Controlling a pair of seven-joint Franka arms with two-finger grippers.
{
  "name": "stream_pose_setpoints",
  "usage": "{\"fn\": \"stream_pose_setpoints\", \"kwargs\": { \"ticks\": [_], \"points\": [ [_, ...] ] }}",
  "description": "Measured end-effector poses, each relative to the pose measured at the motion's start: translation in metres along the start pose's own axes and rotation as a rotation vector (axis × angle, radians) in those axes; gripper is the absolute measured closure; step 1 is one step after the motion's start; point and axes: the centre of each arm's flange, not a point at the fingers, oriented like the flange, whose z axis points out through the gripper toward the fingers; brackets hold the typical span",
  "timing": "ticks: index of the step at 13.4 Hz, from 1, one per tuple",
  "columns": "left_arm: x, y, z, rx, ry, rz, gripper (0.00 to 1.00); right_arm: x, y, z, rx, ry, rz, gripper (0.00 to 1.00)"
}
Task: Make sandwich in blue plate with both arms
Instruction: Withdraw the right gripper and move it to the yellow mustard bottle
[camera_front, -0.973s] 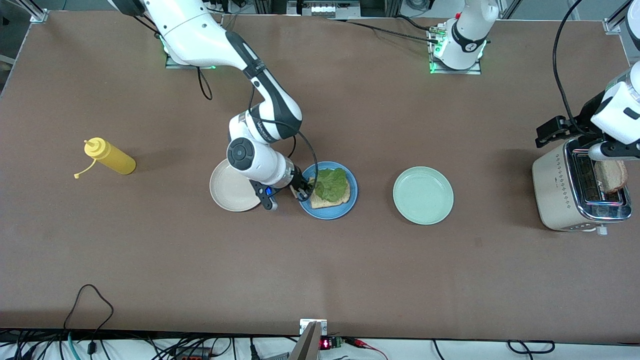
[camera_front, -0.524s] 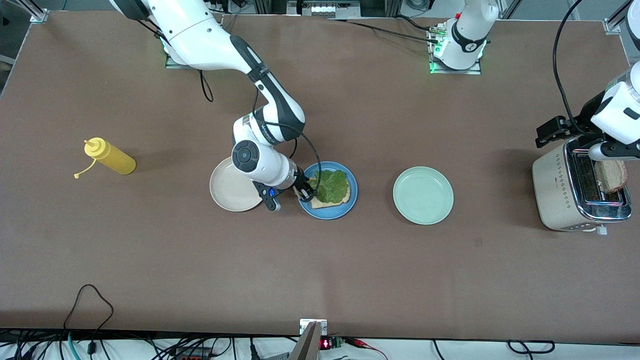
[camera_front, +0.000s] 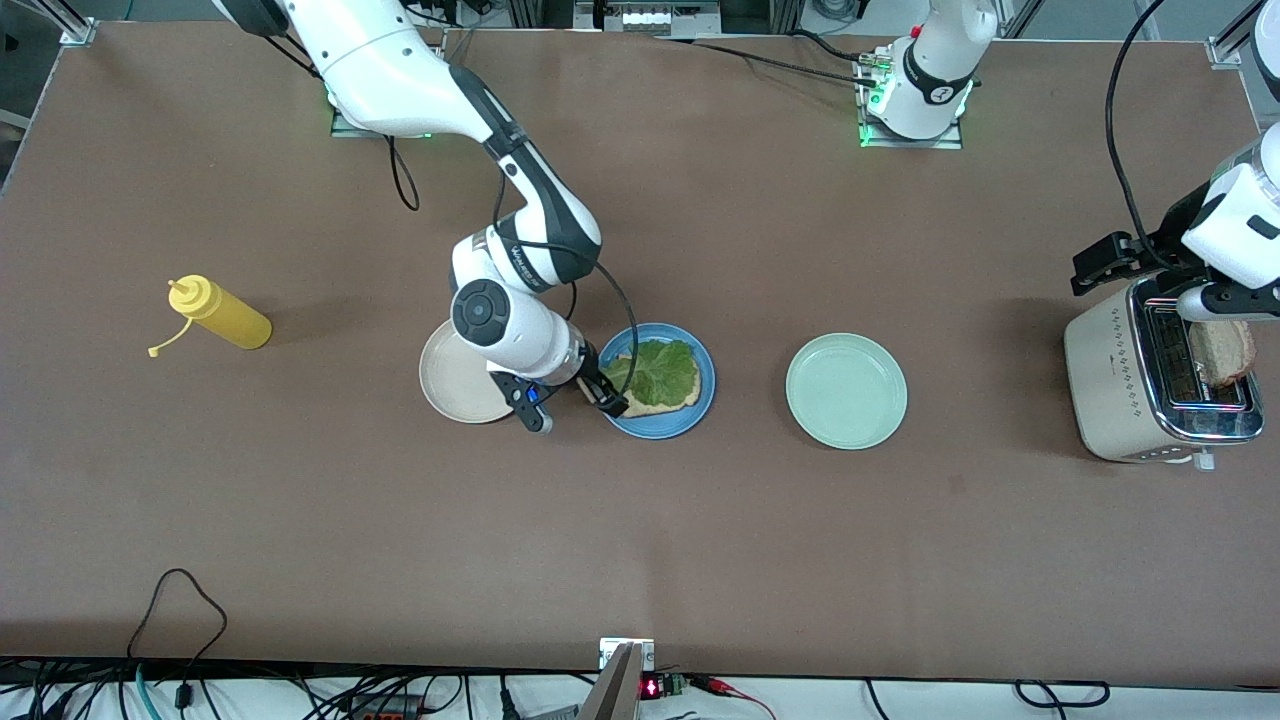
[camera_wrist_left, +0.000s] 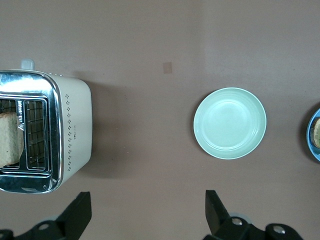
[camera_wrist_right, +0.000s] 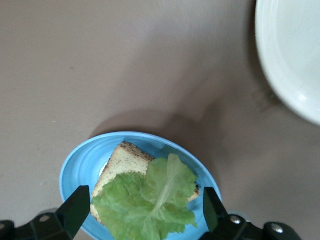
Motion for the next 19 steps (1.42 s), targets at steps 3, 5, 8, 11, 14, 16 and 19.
{"fn": "stream_pose_setpoints", "kwargs": {
  "ticks": [3,5,8,11,14,16,19],
  "points": [
    [0.001,0.0,0.0,0.0,0.006,0.0,0.0,0.033,0.009,-0.06,-0.042,-0.039,-0.129,0.0],
    [0.001,0.0,-0.001,0.0,0.007,0.0,0.0,0.056,0.02,-0.105,-0.058,-0.063,-0.197,0.0],
    [0.001,0.002,-0.002,-0.003,0.01,0.002,0.0,0.078,0.044,-0.175,-0.118,-0.069,-0.339,0.0],
    [0.0,0.002,-0.002,-0.005,0.01,0.003,0.0,0.081,0.077,-0.243,-0.149,-0.056,-0.516,0.0],
    [0.0,0.002,-0.002,-0.005,0.007,0.003,0.0,0.096,0.146,-0.292,-0.145,-0.068,-0.718,0.0],
    [0.0,0.002,-0.003,-0.005,0.007,0.003,0.0,0.112,0.199,-0.312,-0.176,-0.059,-0.855,0.0],
    [-0.002,0.002,-0.002,-0.005,-0.002,0.003,0.0,0.151,0.27,-0.332,-0.183,-0.06,-1.08,0.0]
  ]
}}
